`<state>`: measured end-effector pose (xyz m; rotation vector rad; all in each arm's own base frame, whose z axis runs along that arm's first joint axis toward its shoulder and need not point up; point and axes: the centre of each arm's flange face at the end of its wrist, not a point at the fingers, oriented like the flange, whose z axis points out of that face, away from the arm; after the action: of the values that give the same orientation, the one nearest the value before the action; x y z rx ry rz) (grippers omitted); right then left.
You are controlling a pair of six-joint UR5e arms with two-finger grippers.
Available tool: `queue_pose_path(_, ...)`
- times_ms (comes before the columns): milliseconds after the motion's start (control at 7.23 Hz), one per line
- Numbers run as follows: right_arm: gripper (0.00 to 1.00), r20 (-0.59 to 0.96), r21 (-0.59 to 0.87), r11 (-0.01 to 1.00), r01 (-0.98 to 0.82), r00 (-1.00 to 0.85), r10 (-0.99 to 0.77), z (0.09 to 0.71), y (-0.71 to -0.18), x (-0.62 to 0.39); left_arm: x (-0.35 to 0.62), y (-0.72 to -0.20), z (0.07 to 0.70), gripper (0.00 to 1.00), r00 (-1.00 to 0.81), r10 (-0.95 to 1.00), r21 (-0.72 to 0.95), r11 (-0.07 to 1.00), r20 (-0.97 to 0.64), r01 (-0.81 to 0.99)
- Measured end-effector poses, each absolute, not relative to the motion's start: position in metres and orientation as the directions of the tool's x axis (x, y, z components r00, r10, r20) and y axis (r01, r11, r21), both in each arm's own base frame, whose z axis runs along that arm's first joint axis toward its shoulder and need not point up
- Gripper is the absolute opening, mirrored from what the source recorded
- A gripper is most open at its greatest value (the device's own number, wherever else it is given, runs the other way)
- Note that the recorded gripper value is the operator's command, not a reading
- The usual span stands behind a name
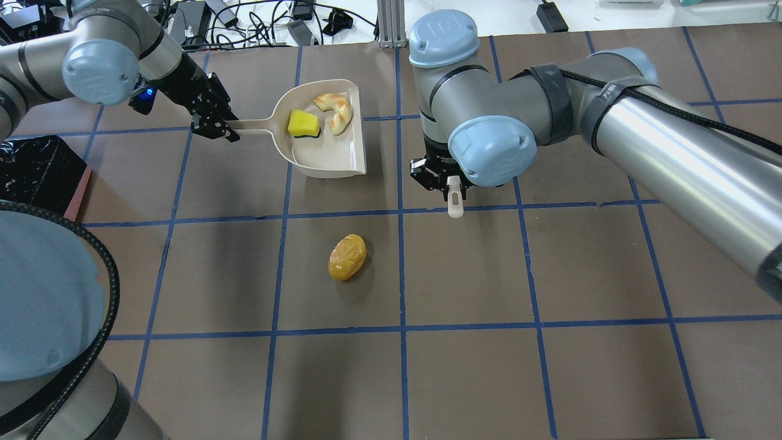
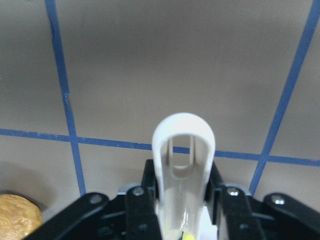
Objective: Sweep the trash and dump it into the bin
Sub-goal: 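Move the dustpan toward the bread roll while the brush approaches it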
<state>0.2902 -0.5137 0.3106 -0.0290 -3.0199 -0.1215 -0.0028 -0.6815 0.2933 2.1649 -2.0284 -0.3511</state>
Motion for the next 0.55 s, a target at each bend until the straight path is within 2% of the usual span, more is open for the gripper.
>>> queue_pose_path(553, 0.0, 0.105, 0.125, 0.992, 0.035, -0.994, 0.022, 0.305, -0.441, 0.293, 0.031, -0.606, 0.316, 0.0, -0.046, -0.998, 0.239, 0.033, -0.05, -0.97)
